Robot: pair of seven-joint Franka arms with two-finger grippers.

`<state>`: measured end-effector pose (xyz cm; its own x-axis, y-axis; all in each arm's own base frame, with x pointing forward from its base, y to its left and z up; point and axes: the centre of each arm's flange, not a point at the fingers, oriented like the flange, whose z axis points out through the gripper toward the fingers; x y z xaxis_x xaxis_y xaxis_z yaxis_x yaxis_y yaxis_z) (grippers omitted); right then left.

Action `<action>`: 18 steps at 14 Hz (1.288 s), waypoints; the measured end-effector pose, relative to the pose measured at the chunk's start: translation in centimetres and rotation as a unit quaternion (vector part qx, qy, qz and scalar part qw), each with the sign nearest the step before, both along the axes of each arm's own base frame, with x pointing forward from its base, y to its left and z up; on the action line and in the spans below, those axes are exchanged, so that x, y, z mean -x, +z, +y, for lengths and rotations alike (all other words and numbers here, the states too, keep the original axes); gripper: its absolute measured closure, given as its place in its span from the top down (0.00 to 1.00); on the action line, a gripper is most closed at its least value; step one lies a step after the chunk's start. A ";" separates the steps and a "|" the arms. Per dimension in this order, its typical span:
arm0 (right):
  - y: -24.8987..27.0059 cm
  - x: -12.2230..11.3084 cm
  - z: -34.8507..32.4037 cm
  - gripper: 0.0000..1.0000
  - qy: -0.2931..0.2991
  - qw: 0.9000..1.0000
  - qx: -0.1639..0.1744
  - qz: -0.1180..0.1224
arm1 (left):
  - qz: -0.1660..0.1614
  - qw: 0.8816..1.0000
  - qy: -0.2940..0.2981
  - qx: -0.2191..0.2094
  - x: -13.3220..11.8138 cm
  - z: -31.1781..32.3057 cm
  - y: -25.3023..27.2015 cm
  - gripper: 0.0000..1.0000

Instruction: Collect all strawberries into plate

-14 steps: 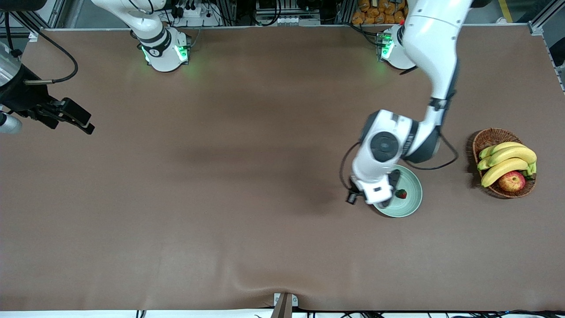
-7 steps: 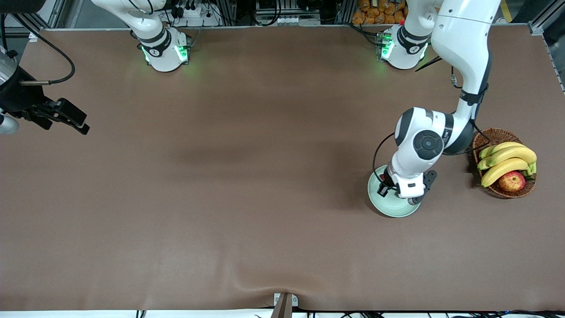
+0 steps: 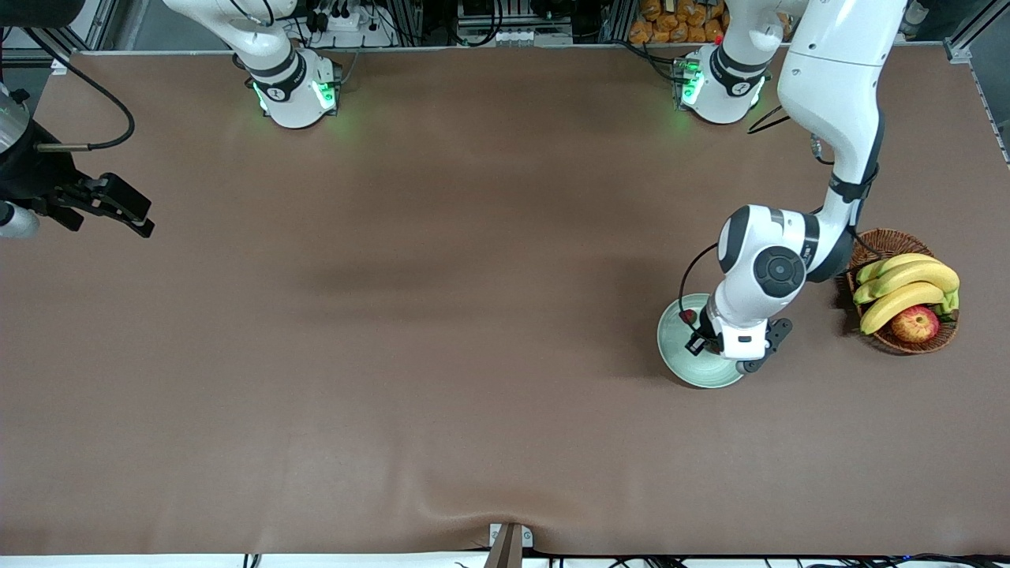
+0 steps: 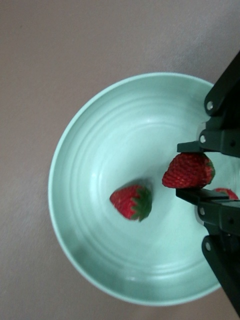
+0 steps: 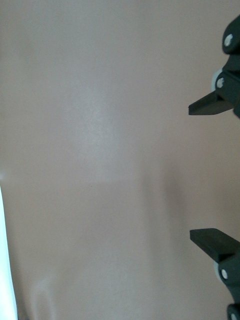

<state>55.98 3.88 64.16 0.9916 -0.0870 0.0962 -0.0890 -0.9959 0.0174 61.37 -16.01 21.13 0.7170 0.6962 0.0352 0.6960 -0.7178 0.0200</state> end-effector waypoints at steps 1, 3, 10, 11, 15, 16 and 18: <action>0.0 0.0 0.0 1.00 0.003 1.000 0.001 0.001 | -0.001 1.000 -0.004 0.001 -0.2 -0.5 -0.2 0.33; 0.0 0.0 0.0 1.00 0.006 1.000 0.002 0.001 | -0.002 1.000 -0.013 0.001 -0.4 -1.2 -0.4 0.48; -0.1 0.0 -0.1 1.00 0.007 1.000 0.003 0.003 | 0.002 0.995 -0.099 0.000 -1.2 -0.3 6.2 1.00; -0.2 0.1 -0.1 1.00 0.007 1.000 0.004 0.007 | 0.007 0.993 -0.116 -0.001 -1.0 0.1 8.7 1.00; -0.3 0.2 0.0 1.00 0.008 1.000 0.004 0.012 | 0.010 0.985 -0.174 0.004 0.9 2.4 19.5 1.00; -0.3 0.2 0.0 1.00 0.008 1.000 0.004 0.012 | 0.010 0.981 -0.192 0.005 1.7 2.8 21.7 1.00; -0.3 0.2 0.0 1.00 0.008 1.000 0.004 0.012 | 0.013 0.973 -0.232 0.006 3.2 3.7 25.4 1.00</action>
<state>55.78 3.87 63.89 0.9948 -0.0708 0.0728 -0.0730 -0.9970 0.0274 58.16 -12.32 46.55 0.9545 0.2982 0.0072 0.2980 -0.9544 0.0177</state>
